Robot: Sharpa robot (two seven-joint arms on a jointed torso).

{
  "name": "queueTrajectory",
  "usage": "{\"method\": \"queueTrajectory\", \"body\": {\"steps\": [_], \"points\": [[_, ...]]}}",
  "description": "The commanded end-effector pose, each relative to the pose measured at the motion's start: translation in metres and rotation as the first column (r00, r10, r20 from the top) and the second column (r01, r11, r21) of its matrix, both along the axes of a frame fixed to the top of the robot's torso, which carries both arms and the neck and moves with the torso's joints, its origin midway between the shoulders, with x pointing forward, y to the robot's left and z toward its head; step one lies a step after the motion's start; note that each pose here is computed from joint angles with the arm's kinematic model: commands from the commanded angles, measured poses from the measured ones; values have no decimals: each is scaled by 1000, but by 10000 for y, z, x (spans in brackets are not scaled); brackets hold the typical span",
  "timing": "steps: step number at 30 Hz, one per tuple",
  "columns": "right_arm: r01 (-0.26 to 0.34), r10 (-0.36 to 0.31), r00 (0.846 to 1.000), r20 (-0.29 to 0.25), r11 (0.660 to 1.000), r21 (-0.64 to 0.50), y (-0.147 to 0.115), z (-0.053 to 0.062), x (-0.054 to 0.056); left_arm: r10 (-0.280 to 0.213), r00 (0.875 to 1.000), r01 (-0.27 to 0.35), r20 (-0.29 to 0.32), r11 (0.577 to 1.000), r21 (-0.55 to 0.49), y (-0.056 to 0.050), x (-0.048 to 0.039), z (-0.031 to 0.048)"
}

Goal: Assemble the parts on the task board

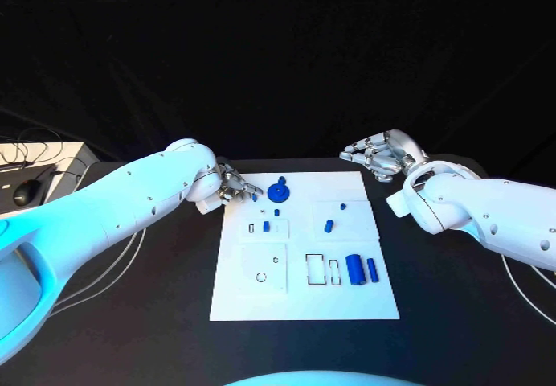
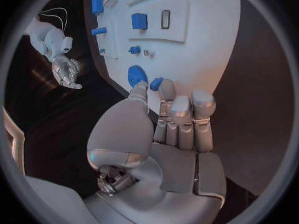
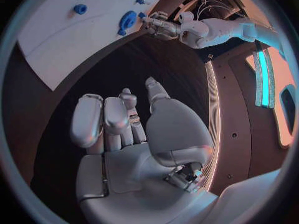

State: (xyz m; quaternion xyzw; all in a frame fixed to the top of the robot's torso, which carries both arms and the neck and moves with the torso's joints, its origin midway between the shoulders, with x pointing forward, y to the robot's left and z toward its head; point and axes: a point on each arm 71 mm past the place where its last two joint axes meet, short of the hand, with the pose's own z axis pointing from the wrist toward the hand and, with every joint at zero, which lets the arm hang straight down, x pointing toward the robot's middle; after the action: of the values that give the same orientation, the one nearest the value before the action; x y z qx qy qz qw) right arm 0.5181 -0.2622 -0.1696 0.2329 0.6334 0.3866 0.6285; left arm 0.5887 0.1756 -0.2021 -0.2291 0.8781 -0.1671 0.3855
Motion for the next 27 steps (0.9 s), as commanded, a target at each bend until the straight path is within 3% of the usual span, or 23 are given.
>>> {"method": "queueTrajectory", "body": {"steps": [1,27], "points": [[-5,5,1000,6,1000,-1,10,8,1,-17,1000,17,-6,1000,-16,-31,-1,10],[-5,5,1000,6,1000,-1,11,7,4,-37,999,35,-31,998,-49,-69,-23,3]]}}
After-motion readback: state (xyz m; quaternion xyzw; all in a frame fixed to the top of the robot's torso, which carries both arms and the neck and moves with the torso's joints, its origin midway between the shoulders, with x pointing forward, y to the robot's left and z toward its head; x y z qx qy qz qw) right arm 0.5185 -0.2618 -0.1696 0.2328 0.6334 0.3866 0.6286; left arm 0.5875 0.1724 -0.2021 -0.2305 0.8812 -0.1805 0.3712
